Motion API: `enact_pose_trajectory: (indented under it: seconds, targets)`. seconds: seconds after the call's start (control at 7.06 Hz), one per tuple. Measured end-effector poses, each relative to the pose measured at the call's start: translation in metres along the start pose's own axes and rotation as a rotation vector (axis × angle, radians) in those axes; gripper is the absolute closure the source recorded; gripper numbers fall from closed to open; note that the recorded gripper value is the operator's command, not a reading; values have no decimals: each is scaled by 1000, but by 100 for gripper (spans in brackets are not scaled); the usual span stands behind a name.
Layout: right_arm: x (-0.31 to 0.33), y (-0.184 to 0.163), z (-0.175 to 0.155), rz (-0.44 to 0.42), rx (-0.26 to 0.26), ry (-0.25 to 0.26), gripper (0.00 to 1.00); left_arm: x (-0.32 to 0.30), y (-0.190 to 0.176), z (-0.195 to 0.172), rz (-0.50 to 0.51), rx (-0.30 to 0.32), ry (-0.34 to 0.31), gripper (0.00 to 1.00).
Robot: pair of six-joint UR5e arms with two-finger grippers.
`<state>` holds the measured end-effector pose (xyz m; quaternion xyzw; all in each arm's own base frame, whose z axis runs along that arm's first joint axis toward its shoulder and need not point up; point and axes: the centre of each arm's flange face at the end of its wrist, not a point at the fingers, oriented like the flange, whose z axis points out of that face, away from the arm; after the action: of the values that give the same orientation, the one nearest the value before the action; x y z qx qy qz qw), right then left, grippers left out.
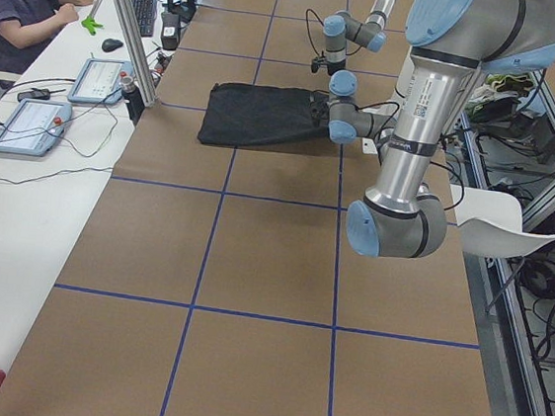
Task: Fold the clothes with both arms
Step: 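Grasp both near corners of the shirt with the left and right grippers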
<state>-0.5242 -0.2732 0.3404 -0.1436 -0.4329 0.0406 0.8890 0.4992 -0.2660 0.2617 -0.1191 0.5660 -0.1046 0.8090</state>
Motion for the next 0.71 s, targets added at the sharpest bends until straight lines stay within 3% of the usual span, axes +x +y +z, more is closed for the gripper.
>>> enact_pose_trajectory:
  seconds: [0.28, 0.71]
  targets:
    - [-4, 2, -9, -2, 18, -20, 100, 0, -1, 0, 0, 1, 0, 100]
    - [-3, 10, -29, 4, -20, -51, 100, -8, 1, -8, -1, 1, -2, 100]
